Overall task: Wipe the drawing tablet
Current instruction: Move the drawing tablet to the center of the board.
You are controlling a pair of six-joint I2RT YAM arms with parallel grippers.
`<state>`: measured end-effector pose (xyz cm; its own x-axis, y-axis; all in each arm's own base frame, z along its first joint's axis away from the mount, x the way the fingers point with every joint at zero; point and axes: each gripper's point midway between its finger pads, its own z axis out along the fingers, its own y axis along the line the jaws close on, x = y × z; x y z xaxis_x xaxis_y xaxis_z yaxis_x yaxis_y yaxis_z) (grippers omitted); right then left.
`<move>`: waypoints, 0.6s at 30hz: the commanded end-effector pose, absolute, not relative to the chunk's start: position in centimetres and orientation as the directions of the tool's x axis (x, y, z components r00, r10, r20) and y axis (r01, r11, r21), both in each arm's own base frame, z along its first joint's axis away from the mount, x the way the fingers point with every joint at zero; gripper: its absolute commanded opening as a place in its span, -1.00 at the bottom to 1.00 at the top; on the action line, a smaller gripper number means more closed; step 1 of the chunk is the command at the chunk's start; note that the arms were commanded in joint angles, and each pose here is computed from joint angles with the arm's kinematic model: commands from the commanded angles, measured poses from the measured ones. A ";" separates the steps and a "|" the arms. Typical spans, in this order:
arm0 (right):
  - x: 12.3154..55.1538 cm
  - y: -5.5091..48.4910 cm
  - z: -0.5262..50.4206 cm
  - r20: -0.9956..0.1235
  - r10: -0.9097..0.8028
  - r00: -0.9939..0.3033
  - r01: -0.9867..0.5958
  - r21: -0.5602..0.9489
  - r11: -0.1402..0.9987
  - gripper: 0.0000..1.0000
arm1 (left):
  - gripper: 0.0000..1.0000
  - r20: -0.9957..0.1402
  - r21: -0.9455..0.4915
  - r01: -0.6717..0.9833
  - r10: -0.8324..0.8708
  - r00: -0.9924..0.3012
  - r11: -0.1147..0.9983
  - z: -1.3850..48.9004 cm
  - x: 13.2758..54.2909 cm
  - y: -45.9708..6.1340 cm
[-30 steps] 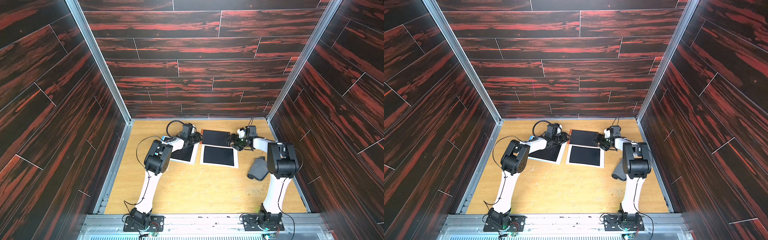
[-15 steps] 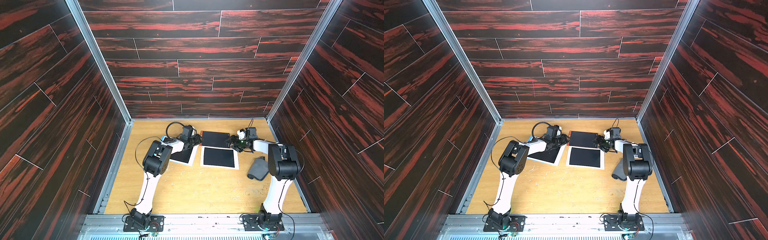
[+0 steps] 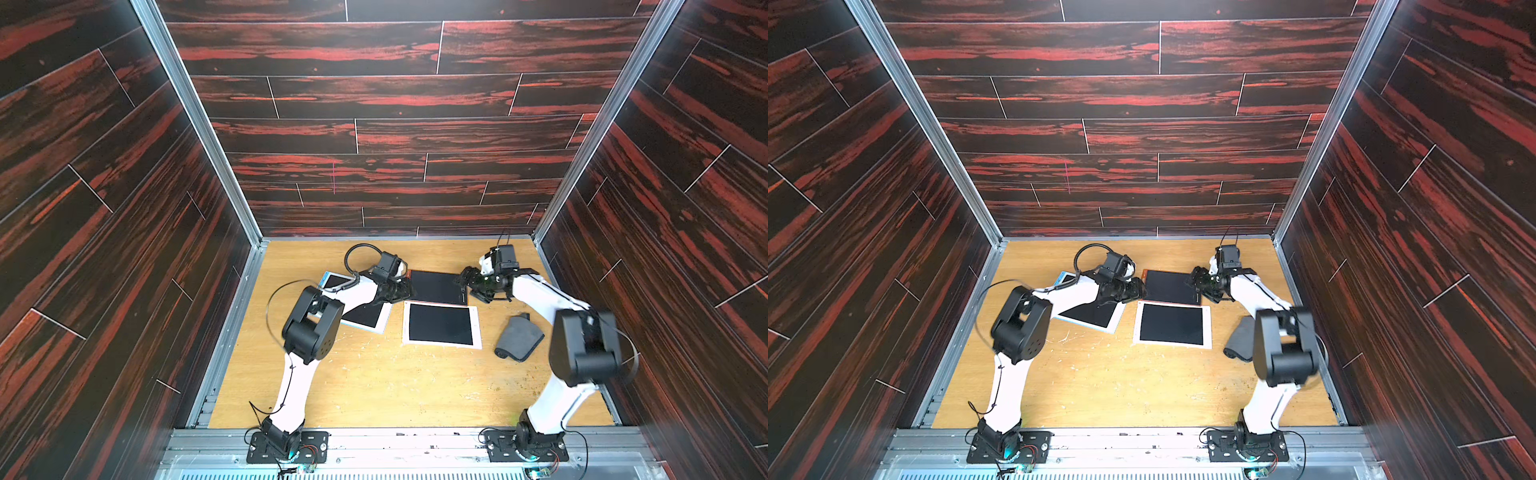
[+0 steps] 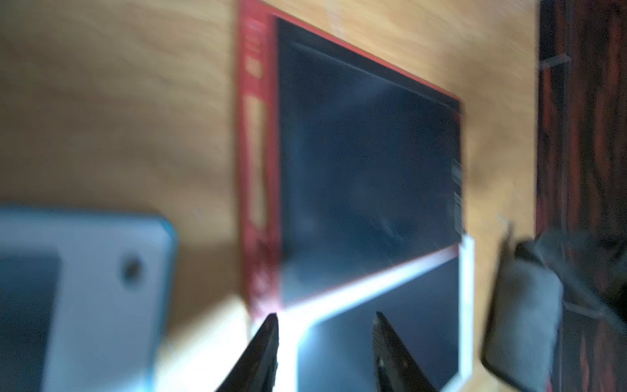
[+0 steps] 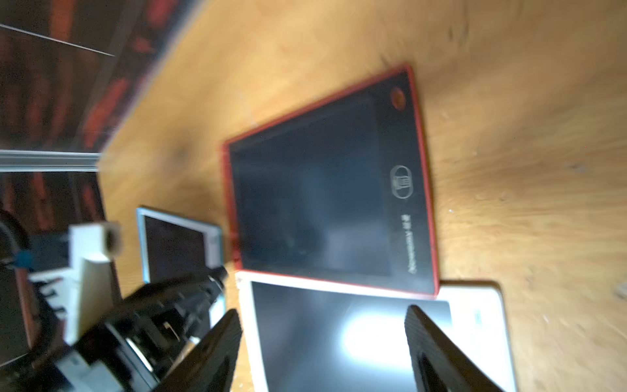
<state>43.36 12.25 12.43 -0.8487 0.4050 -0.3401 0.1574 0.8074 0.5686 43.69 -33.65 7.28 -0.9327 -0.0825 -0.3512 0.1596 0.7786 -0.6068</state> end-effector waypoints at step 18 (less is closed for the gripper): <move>30.3 9.4 6.2 -0.136 0.385 -0.913 0.301 0.411 0.860 0.56 | -0.08 -0.403 -0.486 0.188 -0.028 -0.915 0.854 10.2 32.8 -24.8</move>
<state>31.05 9.82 7.49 -0.9042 0.3941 -0.1645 0.2859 0.8447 0.4525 31.89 -25.11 7.41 -0.9443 -0.0351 -0.3271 0.1436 0.8506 -0.5058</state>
